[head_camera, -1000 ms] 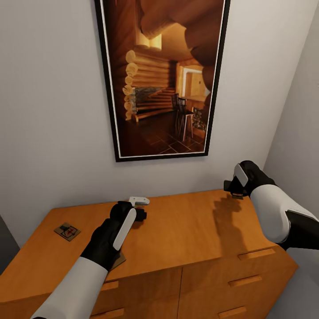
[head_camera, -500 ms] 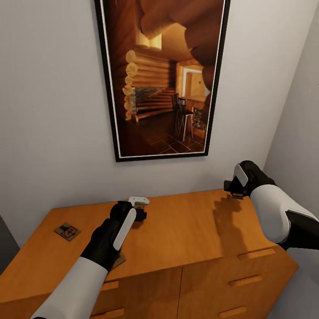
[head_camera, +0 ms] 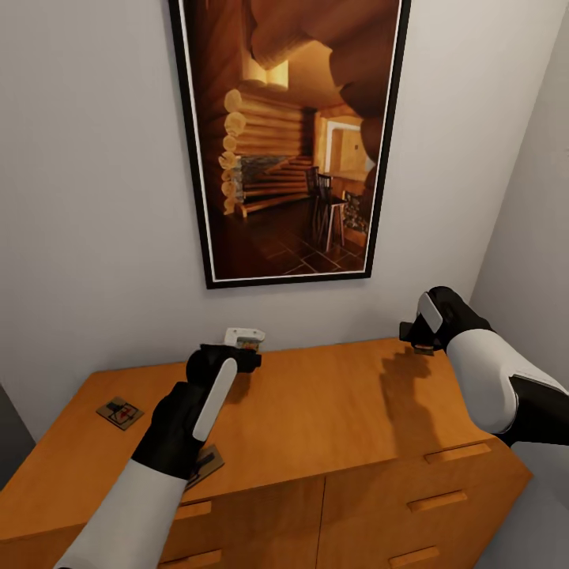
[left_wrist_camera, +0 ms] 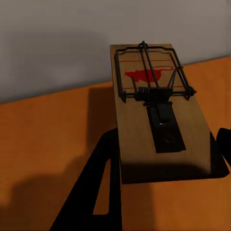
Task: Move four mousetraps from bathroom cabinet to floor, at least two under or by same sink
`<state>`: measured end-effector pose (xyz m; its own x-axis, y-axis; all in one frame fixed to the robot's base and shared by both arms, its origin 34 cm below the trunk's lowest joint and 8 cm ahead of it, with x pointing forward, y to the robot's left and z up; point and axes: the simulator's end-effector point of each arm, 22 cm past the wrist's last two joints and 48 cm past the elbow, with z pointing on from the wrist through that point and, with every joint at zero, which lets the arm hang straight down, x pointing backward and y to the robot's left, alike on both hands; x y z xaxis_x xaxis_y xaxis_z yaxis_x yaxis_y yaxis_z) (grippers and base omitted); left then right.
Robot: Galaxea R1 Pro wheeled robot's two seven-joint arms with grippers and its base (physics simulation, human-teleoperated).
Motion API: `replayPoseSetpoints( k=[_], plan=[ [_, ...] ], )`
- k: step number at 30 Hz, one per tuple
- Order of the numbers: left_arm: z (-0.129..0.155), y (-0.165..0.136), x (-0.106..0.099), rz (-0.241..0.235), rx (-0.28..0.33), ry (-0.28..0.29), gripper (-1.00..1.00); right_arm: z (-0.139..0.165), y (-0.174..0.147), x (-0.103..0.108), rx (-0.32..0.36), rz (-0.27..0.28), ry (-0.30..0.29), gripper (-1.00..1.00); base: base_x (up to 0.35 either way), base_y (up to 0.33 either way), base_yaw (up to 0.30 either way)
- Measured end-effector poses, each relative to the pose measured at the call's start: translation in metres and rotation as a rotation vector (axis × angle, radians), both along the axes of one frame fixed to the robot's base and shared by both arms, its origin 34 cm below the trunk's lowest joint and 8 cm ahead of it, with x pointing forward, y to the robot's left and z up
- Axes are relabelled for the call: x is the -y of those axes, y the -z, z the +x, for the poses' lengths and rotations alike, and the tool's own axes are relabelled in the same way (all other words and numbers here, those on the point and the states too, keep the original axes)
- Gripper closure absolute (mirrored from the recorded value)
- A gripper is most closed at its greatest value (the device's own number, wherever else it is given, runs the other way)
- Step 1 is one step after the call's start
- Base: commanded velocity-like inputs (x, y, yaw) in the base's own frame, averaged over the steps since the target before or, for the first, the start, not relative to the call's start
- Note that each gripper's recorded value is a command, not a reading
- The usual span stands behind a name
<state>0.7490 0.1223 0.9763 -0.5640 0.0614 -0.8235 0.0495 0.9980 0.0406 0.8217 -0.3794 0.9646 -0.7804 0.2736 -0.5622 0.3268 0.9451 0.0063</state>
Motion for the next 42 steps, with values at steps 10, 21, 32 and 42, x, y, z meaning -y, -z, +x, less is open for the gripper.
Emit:
replayPoseSetpoints(
  k=[10,21,32,42],
  plan=[
    [0.001,-0.002,-0.003,-0.001,0.006,-0.005,1.00,0.000,0.000,-0.002,0.000,0.000,-0.002,1.00,0.000,0.000,0.000],
    [0.001,-0.003,-0.004,-0.004,0.009,-0.006,1.00,0.000,0.000,-0.001,0.000,0.001,-0.002,1.00,0.000,0.000,0.000],
    [0.000,-0.003,-0.002,-0.013,0.005,-0.002,1.00,0.000,0.001,-0.004,-0.002,0.003,-0.006,1.00,0.000,0.000,0.000],
    [0.004,0.009,-0.013,-0.010,-0.001,-0.006,1.00,0.005,0.011,-0.025,0.017,0.007,-0.046,1.00,0.000,0.000,0.000]
  ],
)
